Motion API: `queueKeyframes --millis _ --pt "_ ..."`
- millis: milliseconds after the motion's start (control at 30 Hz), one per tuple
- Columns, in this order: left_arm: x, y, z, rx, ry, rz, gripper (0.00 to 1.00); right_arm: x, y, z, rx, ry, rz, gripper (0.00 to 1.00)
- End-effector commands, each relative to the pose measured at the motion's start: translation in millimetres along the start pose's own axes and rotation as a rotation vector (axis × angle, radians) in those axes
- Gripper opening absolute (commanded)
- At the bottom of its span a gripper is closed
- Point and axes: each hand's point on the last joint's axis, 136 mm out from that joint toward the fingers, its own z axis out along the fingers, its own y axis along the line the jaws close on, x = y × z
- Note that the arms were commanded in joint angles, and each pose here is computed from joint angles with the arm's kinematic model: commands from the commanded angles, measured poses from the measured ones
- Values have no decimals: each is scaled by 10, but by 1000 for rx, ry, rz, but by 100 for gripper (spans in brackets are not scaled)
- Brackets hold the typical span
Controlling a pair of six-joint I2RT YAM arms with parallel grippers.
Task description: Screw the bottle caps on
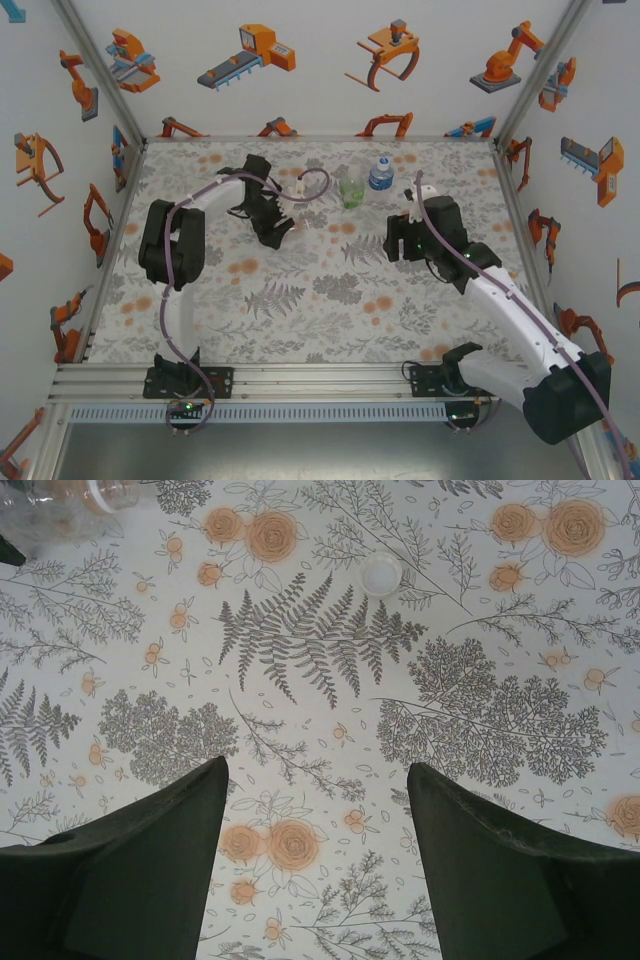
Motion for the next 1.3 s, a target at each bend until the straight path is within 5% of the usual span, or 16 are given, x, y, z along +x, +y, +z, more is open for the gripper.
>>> queueKeyframes --millis 0,400,700,1000,1267 --pt "-17 -124 -251 -39 -9 -9 42 29 -12 56 2 20 2 66" --pt "-270 -634 -1436 -211 -256 -51 13 171 -100 596 30 105 -3 70" --pt "-376 -1033 -2431 -348 -538 -104 5 221 -267 1087 77 196 20 70" --pt "-330 -1129 -2486 -299 -623 -179 2 112 -455 1471 101 218 118 70" --pt "-285 -1164 -2608 -443 -738 -141 9 57 -545 1772 141 227 141 61"
